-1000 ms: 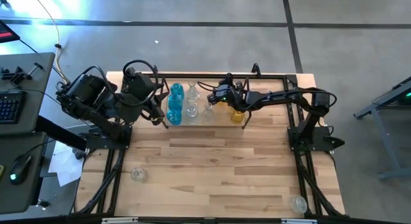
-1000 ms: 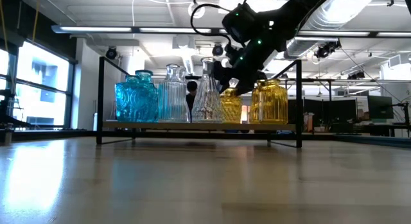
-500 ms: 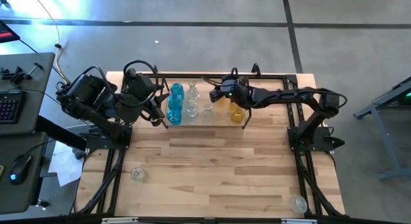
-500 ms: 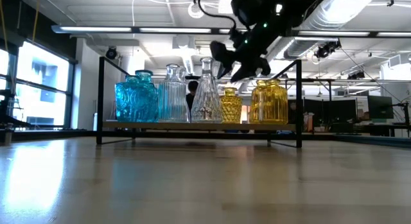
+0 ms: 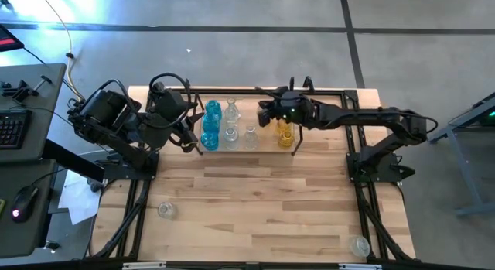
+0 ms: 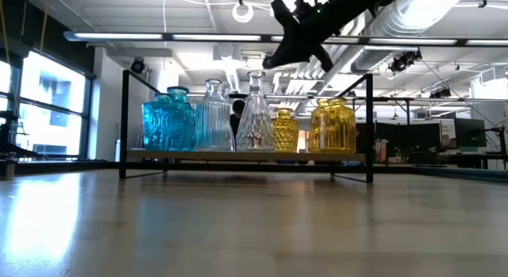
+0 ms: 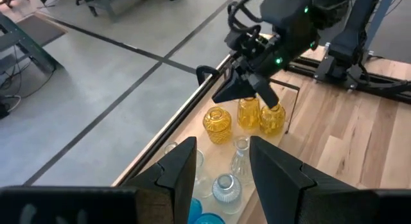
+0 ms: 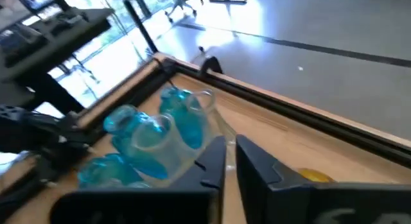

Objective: Sort vases onto shelf
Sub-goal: Put the yellow vase on the shelf aligned with the other yellow vases

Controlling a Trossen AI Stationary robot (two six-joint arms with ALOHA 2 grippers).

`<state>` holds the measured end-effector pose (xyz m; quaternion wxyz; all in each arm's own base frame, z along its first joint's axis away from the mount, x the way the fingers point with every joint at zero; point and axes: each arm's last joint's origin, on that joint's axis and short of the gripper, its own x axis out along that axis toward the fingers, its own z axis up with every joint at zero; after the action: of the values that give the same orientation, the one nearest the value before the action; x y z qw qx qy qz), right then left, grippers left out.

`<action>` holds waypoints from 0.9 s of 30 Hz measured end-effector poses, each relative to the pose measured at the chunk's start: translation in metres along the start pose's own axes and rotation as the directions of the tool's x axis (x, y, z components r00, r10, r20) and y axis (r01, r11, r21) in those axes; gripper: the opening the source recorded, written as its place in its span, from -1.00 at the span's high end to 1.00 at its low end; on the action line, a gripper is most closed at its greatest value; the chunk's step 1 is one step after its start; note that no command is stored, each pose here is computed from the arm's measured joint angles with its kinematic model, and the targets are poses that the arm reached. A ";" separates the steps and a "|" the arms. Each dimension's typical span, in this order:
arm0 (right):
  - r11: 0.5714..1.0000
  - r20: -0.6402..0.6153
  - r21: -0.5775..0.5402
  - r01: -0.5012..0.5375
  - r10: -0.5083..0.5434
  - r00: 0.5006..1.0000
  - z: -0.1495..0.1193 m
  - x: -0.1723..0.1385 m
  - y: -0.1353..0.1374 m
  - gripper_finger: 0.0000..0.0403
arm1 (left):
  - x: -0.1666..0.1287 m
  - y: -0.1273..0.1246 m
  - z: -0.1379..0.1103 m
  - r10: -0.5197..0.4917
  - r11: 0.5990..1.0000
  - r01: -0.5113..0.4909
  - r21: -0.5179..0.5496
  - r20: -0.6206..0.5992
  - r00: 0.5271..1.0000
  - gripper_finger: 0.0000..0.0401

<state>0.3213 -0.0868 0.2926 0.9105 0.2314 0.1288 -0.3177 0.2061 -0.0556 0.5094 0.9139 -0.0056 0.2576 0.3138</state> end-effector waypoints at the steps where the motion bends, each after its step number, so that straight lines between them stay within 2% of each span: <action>1: 1.000 0.004 0.005 -0.013 0.013 1.000 0.001 0.000 0.001 0.94 | 0.000 0.000 0.000 0.000 1.000 0.000 0.000 0.000 1.000 0.32; 3: 0.998 -0.014 0.047 -0.033 0.034 0.999 0.008 0.000 0.001 0.91 | 0.000 0.000 0.000 0.000 1.000 0.000 0.000 0.000 1.000 0.32; 5: 0.993 -0.043 0.070 -0.094 0.097 0.994 0.021 0.003 0.003 0.94 | 0.000 0.000 0.000 0.000 1.000 0.000 -0.001 0.000 1.000 0.32; 9: 0.992 -0.127 0.032 -0.118 0.121 0.984 0.056 0.005 0.008 0.97 | 0.000 0.000 0.000 0.000 1.000 0.000 -0.001 0.000 1.000 0.32; 12: 0.993 -0.259 0.014 -0.121 0.120 0.958 0.084 0.010 0.003 0.99 | 0.000 0.000 0.000 0.000 1.000 0.000 -0.002 0.001 1.000 0.32; 14: 0.992 -0.366 0.014 -0.123 0.119 0.923 0.096 0.019 -0.002 0.99 | 0.000 0.000 0.000 0.000 1.000 0.000 -0.003 0.000 1.000 0.32; 17: 0.988 -0.518 0.005 -0.155 0.135 0.845 0.100 0.037 -0.005 1.00 | 0.000 0.000 0.000 -0.001 1.000 0.001 -0.003 0.001 1.000 0.32; 21: 0.983 -0.652 -0.065 -0.172 0.088 0.753 0.091 0.063 0.002 1.00 | 0.000 0.000 0.000 0.000 1.000 0.000 -0.002 0.001 1.000 0.32; 27: 0.976 -0.720 -0.107 -0.189 0.055 0.692 0.077 0.094 0.015 1.00 | 0.000 0.000 0.000 0.000 1.000 0.000 -0.001 0.000 1.000 0.32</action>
<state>0.4094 -0.1643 0.3279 0.8249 0.2646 0.4825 -0.1296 0.2058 -0.0555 0.5096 0.9140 -0.0061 0.2572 0.3138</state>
